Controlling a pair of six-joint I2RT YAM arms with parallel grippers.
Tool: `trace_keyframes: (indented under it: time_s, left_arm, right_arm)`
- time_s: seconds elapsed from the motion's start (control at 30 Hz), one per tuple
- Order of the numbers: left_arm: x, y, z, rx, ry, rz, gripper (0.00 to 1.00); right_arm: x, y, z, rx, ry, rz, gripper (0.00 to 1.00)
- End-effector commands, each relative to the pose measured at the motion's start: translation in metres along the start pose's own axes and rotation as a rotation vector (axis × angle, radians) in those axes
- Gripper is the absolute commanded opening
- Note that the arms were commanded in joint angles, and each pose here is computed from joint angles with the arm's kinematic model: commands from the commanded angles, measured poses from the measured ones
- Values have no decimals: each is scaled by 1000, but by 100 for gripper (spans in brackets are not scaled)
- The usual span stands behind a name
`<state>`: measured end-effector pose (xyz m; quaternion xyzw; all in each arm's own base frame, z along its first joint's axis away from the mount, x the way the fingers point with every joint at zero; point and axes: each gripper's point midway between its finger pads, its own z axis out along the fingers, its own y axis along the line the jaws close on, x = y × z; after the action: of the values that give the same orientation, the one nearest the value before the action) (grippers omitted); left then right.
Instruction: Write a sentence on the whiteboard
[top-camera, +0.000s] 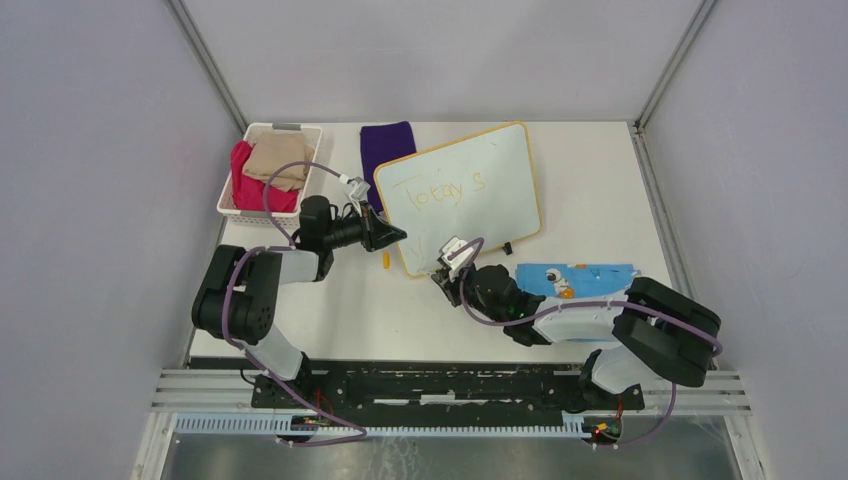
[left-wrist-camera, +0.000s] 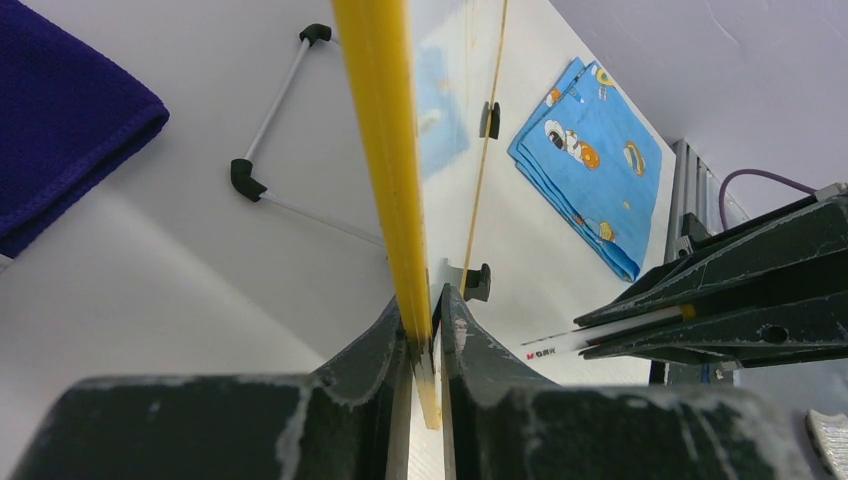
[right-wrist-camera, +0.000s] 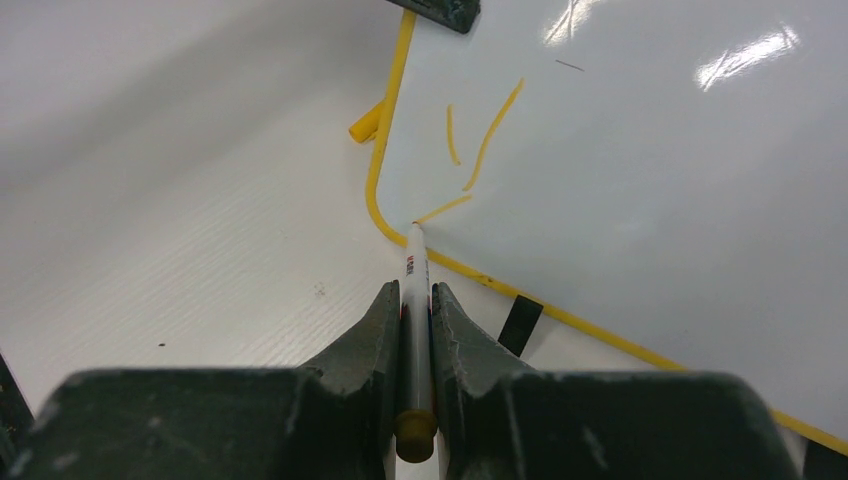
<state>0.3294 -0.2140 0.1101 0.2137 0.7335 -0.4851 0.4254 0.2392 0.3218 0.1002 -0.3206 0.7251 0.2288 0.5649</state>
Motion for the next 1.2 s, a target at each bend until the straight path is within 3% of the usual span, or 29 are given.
trace_keyframes:
  time_s: [0.0, 0.27, 0.43, 1.17]
  left_arm:
    - [27, 27, 0, -110, 65, 14, 2]
    - [27, 27, 0, -111, 65, 14, 2]
    - [27, 27, 0, -112, 66, 13, 2]
    - [28, 27, 0, -111, 68, 11, 2]
  right_arm:
    - [-11, 12, 2, -42, -31, 23, 0]
    - [-72, -25, -16, 78, -206, 68, 0]
    - [-89, -40, -8, 118, -210, 40, 0]
    - [-59, -36, 4, 99, -125, 36, 0]
